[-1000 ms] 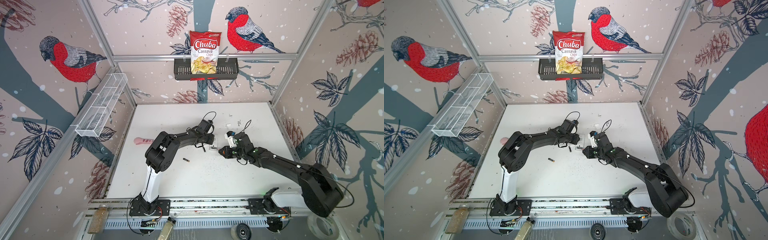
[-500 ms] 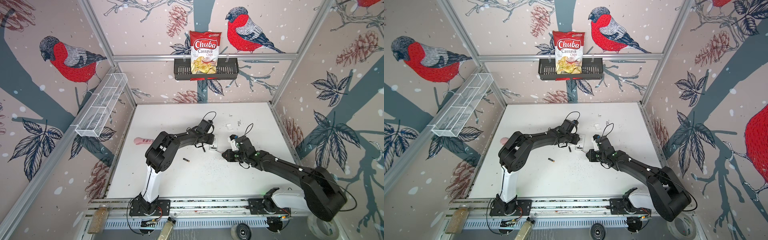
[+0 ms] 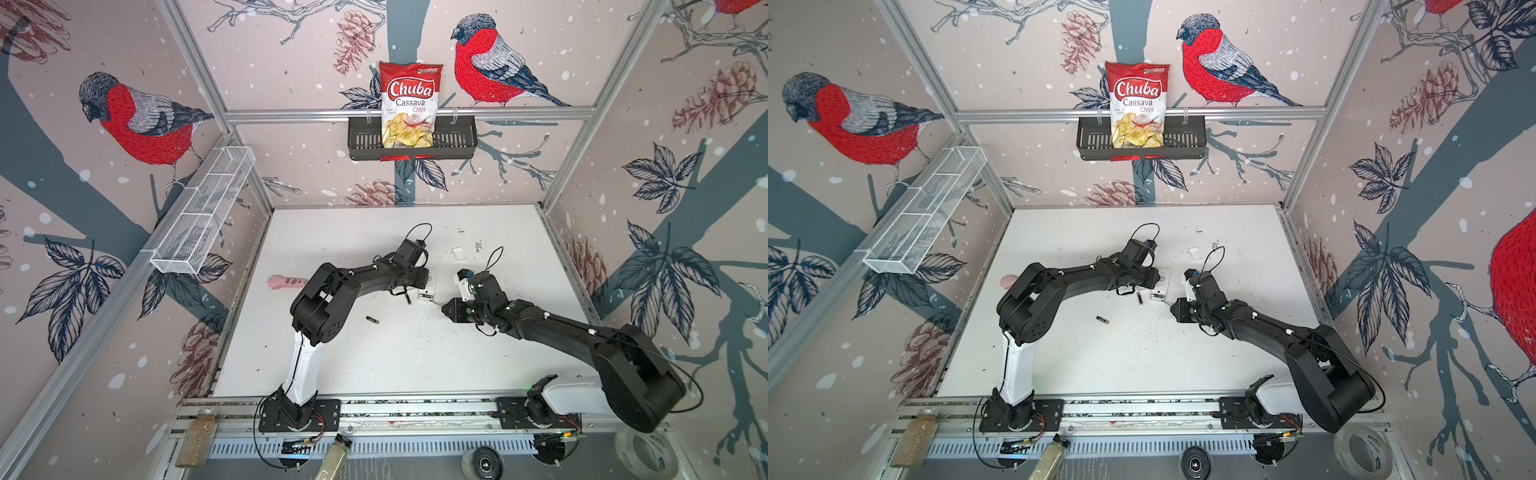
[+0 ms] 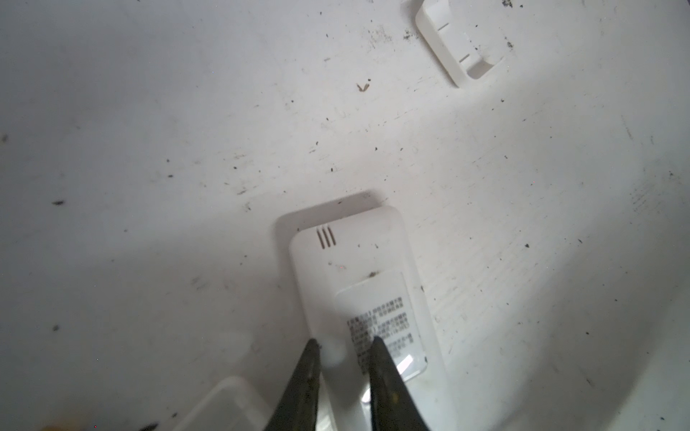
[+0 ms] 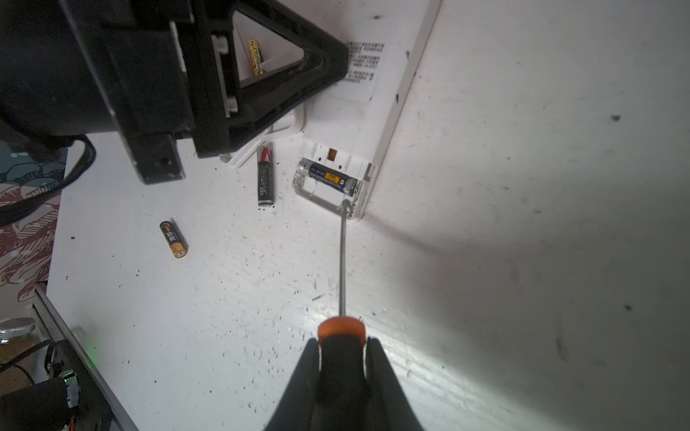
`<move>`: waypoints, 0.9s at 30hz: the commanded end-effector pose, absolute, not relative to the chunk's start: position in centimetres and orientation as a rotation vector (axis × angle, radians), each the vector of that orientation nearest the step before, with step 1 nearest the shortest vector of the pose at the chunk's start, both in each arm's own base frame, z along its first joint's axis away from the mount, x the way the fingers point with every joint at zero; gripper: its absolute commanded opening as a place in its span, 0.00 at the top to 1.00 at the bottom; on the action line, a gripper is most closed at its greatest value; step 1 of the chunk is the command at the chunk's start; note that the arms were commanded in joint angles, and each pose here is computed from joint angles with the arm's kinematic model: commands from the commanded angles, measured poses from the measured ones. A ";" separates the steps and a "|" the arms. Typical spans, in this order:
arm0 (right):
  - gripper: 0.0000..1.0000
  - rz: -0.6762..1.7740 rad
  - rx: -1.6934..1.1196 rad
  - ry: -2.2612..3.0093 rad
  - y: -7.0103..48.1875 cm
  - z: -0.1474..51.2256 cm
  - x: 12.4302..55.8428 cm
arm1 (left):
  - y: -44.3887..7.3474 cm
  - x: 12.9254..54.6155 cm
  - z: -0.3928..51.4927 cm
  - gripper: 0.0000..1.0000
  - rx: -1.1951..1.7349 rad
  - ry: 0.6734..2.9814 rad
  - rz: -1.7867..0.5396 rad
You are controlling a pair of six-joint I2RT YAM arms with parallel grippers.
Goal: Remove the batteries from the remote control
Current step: 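Pry the second battery out of the compartment with the screwdriver tip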
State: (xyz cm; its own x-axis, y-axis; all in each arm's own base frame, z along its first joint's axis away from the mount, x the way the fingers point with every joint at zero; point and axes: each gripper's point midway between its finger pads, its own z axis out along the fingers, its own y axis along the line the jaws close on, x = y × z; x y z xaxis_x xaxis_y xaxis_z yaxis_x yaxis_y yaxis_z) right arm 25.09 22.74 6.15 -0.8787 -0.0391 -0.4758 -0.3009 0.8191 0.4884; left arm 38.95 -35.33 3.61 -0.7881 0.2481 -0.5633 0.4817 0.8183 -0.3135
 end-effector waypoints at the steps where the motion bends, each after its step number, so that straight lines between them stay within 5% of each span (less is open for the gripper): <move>1: 0.92 0.744 -0.203 2.493 22.6 6.7 26.7 | -35.4 37.4 2.6 0.76 0.575 2.546 -0.650; 27: 0.93 0.846 -0.241 2.403 24.5 9.4 27.9 | -35.3 37.4 2.5 0.76 0.580 2.550 -0.639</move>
